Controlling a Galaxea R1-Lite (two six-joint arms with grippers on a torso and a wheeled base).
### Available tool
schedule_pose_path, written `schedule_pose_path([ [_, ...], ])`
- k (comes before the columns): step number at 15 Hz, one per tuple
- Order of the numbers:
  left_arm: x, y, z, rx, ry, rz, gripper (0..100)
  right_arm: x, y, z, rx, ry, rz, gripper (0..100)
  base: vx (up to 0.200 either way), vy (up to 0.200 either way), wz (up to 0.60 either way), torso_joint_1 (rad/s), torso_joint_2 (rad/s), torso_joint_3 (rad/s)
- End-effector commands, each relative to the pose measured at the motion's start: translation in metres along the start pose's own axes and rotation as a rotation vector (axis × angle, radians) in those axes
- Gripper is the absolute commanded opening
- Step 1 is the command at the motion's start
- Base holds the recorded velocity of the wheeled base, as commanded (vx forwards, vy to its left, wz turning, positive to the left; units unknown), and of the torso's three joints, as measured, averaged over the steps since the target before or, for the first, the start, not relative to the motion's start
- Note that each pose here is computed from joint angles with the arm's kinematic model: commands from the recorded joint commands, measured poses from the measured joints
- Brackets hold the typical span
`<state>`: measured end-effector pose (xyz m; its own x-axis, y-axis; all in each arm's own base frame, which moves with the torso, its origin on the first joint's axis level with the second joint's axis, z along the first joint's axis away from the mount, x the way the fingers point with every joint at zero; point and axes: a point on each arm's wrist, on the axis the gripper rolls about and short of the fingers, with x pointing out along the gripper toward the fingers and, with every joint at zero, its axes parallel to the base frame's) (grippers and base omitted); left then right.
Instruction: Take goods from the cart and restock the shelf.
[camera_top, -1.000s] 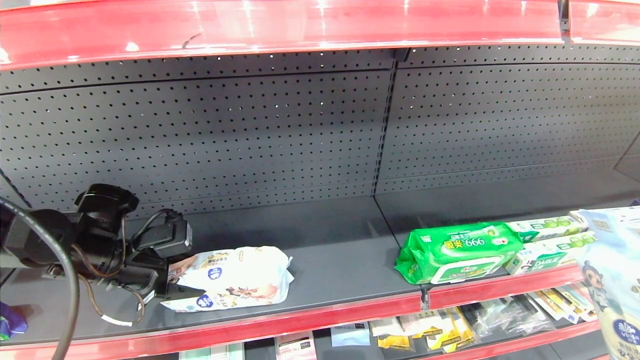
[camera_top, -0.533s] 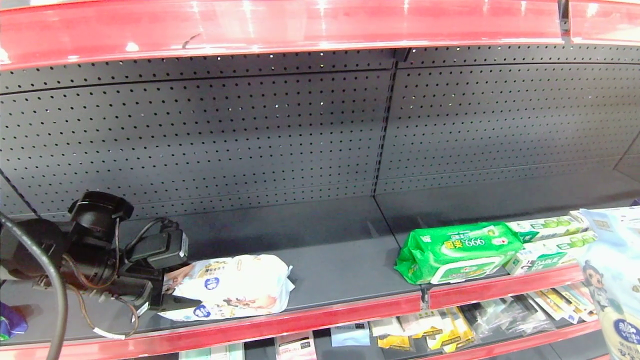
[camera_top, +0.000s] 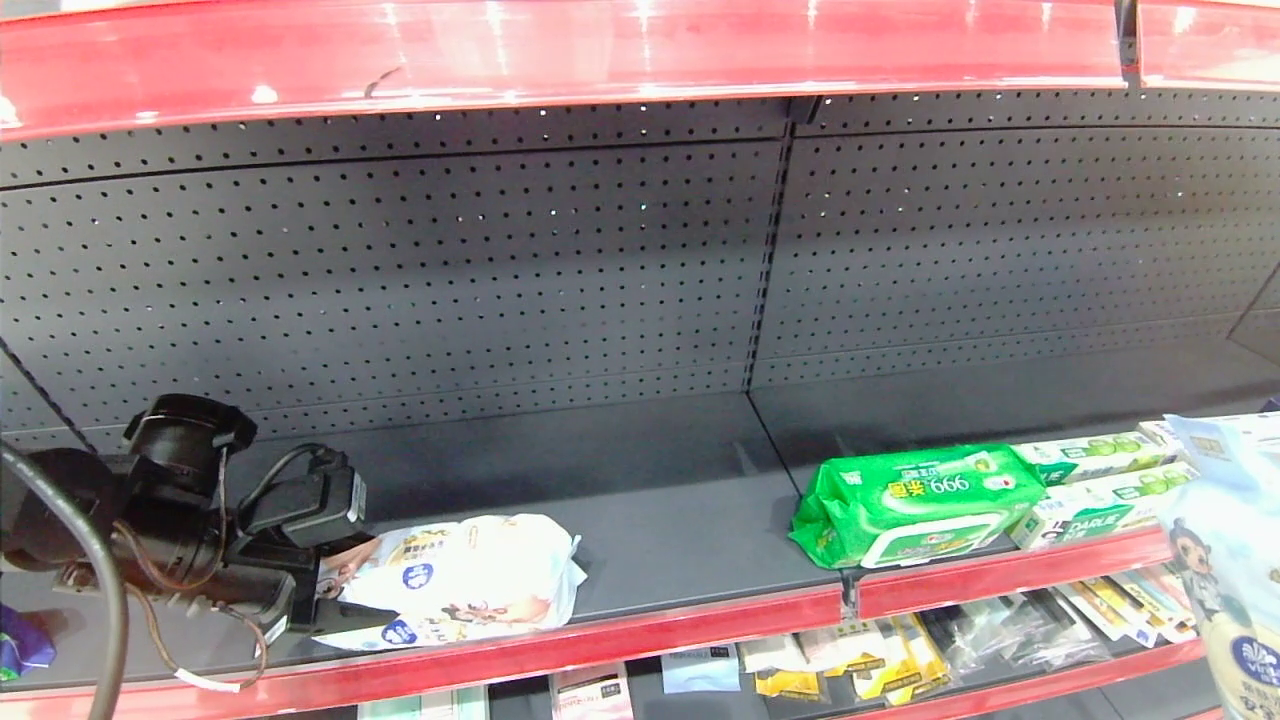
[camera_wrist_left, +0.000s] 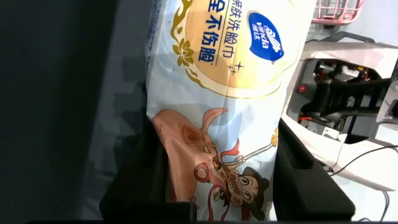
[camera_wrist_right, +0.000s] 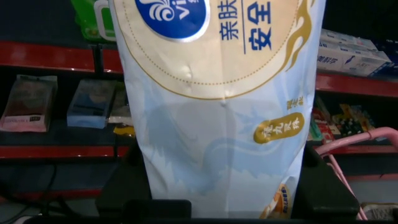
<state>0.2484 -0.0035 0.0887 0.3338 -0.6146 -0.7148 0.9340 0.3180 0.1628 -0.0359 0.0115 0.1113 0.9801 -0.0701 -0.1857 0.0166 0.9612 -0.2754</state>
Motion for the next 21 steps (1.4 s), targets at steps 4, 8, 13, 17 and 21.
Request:
schedule_pose_path([
  [4, 0.0, 0.001, -0.004, -0.005, 0.002, 0.002, 0, 0.0, 0.0, 0.0, -0.001, 0.0, -0.001, 0, 0.0, 0.0, 0.0, 0.0, 0.0, 0.0],
  [8, -0.001, 0.001, -0.003, -0.006, 0.0, 0.003, 0, 0.0, 0.0, 0.001, -0.001, -0.001, -0.002, 0, 0.0, 0.0, 0.0, 0.0, 0.0, 0.0],
  [13, -0.001, 0.001, -0.005, -0.015, 0.007, 0.006, 0, 0.0, 0.0, 0.0, -0.001, 0.0, -0.001, 0, 0.0, 0.0, 0.0, 0.0, 0.0, 0.0],
  [17, -0.003, 0.003, -0.003, -0.008, -0.022, 0.006, 100, 0.0, 0.0, 0.0, 0.0, 0.003, 0.0, 0, 0.0, 0.0, 0.0, 0.0, 0.0, 0.0],
  [21, -0.023, 0.003, 0.015, 0.005, -0.118, 0.057, 100, 0.001, 0.0, -0.002, -0.001, 0.012, -0.009, 0, 0.0, 0.0, 0.0, 0.0, 0.0, 0.0],
])
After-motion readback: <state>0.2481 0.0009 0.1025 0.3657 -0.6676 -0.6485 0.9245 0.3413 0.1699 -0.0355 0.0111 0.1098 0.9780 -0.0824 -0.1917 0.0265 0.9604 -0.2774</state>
